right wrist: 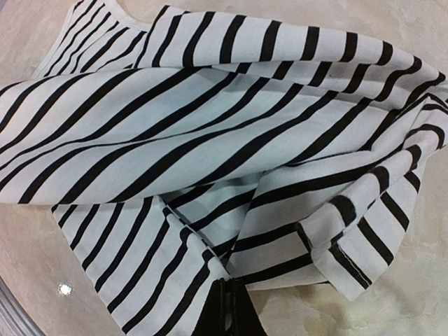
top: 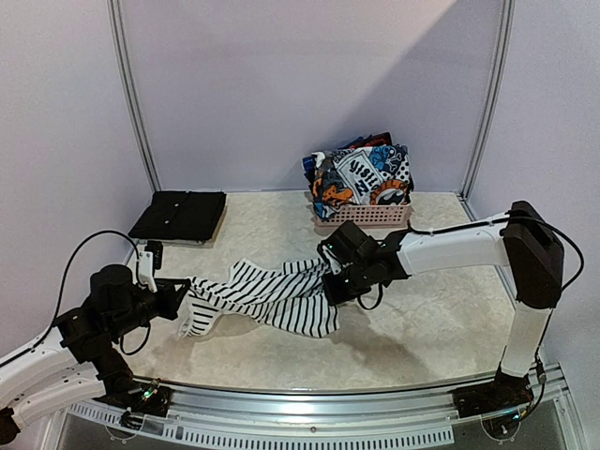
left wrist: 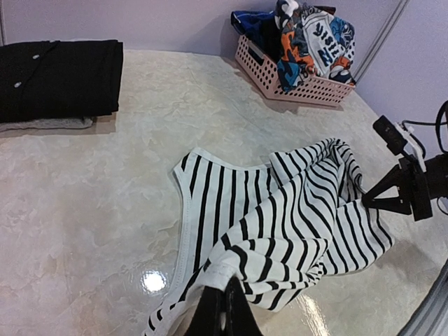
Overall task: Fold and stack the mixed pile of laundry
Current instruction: Flatten out the crumpled tank top at the center of the board.
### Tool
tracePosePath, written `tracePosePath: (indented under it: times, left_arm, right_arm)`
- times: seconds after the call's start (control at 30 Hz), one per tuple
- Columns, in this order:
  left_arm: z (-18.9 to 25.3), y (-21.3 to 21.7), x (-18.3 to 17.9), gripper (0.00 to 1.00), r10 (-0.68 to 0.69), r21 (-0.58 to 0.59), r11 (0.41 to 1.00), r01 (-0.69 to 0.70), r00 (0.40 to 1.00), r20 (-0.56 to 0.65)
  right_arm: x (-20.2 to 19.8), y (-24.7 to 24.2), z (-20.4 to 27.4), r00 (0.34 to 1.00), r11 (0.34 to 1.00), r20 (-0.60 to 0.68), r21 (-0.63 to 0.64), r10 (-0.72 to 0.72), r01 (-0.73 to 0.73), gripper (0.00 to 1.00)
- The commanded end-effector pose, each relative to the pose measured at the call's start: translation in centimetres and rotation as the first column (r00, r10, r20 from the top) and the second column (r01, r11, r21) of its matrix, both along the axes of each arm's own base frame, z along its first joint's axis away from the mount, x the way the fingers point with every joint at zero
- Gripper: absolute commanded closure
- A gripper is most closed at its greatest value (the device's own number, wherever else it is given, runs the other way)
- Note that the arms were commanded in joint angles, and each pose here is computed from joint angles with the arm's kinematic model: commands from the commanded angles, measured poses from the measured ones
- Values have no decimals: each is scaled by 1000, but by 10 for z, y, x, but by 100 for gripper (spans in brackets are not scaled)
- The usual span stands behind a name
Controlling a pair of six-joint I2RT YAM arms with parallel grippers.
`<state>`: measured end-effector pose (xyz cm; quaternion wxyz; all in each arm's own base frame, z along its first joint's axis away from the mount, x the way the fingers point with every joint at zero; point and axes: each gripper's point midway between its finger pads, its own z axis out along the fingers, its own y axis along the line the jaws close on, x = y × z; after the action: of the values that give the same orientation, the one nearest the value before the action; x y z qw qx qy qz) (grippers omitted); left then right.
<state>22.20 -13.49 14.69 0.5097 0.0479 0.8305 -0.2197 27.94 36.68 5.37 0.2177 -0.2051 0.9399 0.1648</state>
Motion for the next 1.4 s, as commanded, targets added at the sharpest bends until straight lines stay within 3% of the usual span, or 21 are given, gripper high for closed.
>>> tracePosePath:
  times: [0.0,0.47,0.77,1.03,1.37]
  left_arm:
    - [8,1,3,100,11,-3,1000,-11,1000,20]
    - [87,1,-1,100,-13,-58,998,20,991,135]
    - [144,-4,3,100,-21,-93,995,43,973,231]
    - [220,-7,1,100,-45,-92,992,82,935,352]
    - [318,-18,-20,100,-163,-51,975,215,856,491]
  right_arm:
    - [-11,-8,19,1000,1000,21,-15,5,-5,100]
    - [-15,-34,122,984,999,175,-12,39,-37,100]
    - [-25,-41,209,949,987,312,125,56,-100,100]
    - [-47,-37,297,866,924,476,240,155,-297,100]
    - [-94,-59,397,693,801,682,268,234,-536,100]
